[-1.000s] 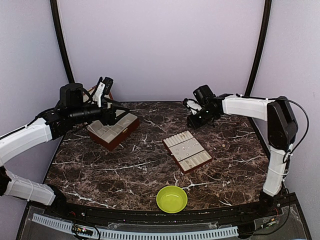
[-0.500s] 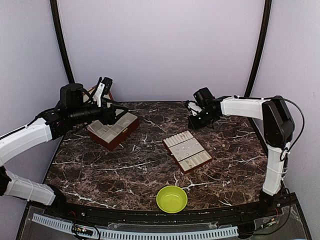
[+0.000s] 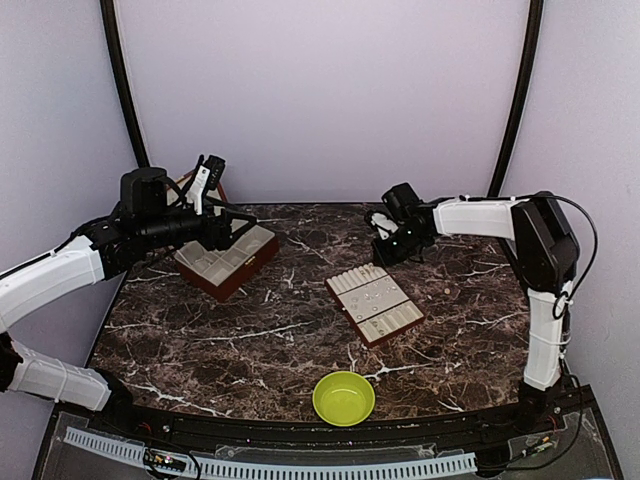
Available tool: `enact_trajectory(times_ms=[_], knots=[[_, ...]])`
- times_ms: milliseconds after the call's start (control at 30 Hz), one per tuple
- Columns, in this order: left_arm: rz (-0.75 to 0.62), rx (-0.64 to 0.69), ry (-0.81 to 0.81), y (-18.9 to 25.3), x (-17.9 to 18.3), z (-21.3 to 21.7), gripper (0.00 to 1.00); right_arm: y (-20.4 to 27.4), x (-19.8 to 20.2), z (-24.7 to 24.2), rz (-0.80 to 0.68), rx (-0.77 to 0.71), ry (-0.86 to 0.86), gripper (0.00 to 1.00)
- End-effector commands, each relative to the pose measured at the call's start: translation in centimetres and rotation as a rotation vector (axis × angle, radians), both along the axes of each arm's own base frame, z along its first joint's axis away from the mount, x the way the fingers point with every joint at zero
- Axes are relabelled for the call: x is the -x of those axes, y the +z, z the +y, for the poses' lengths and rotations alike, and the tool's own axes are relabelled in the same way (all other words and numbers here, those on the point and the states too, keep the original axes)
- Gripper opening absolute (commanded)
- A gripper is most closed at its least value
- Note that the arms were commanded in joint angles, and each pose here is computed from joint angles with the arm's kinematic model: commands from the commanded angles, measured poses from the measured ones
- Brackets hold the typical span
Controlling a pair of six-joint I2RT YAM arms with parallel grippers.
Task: Organize the mixed jewelry
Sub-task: Adjust the ring on the ring tray.
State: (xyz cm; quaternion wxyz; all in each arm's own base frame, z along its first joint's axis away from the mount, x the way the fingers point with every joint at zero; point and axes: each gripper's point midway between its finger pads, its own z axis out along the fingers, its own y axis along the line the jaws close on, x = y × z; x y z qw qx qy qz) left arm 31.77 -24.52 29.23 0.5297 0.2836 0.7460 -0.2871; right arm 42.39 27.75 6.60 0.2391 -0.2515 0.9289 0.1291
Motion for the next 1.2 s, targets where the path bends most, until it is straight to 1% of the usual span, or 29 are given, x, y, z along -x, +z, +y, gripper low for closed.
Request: enact_trajectory(times_ms=[0,467,700,800,1167], knots=[[-0.005,-0.009,0.004,-0.1,0.2,0.3,0.69,0.4,-0.8,1.3,-0.024,-0.027,0.008,0.12],[-0.002,-0.009,0.004,-0.2,0.2,0.3,0.69,0.2,-1.6,1.8,-0.028,-0.04,0.002,0.13],[0.0,-0.011,0.004,-0.3,0.2,0.3,0.69,-0.8,-1.4,1.5,-0.012,-0.017,-0.003,0.11],[0.0,-0.011,0.004,-0.3,0.2,0.3,0.69,-1.3,-1.4,1.2,-0.006,0.003,-0.014,0.09],[0.0,-0.011,0.005,-0.3,0.2,0.3,0.69,-3.1,-0.9,0.3,0.02,0.039,-0.033,0.07]])
